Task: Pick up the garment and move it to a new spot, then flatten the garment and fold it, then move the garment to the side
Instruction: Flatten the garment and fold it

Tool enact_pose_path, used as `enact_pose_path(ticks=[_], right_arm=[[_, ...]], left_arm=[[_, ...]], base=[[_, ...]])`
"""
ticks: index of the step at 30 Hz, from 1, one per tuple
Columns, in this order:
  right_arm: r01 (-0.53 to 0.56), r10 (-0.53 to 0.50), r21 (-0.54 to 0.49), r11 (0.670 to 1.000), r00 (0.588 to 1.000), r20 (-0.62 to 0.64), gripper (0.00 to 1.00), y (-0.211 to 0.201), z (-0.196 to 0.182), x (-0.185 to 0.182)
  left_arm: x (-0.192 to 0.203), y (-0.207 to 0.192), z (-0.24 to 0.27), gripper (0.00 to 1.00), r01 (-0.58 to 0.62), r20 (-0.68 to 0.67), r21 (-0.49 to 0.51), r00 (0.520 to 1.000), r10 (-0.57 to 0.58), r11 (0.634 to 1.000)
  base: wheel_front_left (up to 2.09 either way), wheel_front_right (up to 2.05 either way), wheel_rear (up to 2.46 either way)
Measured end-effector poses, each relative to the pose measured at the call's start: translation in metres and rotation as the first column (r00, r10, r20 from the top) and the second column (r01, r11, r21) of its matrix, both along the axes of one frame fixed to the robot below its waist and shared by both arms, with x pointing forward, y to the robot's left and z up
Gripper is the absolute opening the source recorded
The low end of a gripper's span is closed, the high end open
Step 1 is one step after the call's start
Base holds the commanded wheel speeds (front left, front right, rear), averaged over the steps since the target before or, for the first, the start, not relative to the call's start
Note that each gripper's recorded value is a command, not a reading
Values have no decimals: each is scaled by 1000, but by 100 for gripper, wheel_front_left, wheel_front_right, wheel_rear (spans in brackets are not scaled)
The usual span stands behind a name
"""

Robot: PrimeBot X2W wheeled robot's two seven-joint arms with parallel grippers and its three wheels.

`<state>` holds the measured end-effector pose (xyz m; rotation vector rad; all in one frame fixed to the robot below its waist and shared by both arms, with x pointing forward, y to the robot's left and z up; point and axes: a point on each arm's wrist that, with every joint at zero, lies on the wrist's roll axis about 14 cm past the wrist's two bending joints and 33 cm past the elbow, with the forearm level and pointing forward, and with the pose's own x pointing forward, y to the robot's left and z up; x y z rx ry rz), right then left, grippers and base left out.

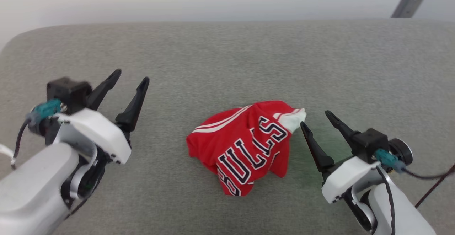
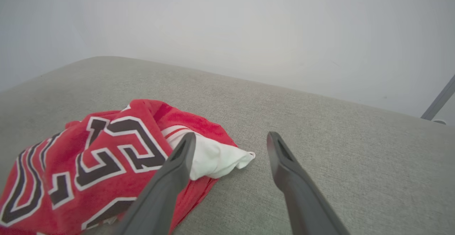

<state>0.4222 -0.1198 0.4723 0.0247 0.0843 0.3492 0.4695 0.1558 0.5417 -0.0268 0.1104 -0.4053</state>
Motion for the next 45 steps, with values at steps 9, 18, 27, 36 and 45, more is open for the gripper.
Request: enact_pose_path(ticks=[9, 18, 27, 36, 45], right_arm=[[-159, 144, -70, 985, 972, -184, 100, 36, -24, 17], [-286, 204, -166, 944, 898, -390, 100, 51, -53, 23], [-363, 169, -243, 900, 801, -574, 0, 45, -80, 15], [-361, 145, -250, 898, 782, -606, 0, 31, -62, 26], [-203, -27, -317, 926, 805, -593, 0, -57, -34, 41]], left_arm=[[-36, 63, 2, 100, -246, 63, -36, 967, 247, 969], [-79, 107, -11, 100, -440, 82, -90, 891, 447, 893], [-113, 140, -15, 100, -566, 120, -124, 807, 579, 815], [-151, 158, -28, 100, -659, 99, -190, 725, 682, 728], [-169, 168, -27, 100, -697, 116, -226, 675, 729, 681]], base=[[0, 0, 0], [0, 0, 0], [0, 0, 0], [0, 0, 0], [0, 0, 0]])
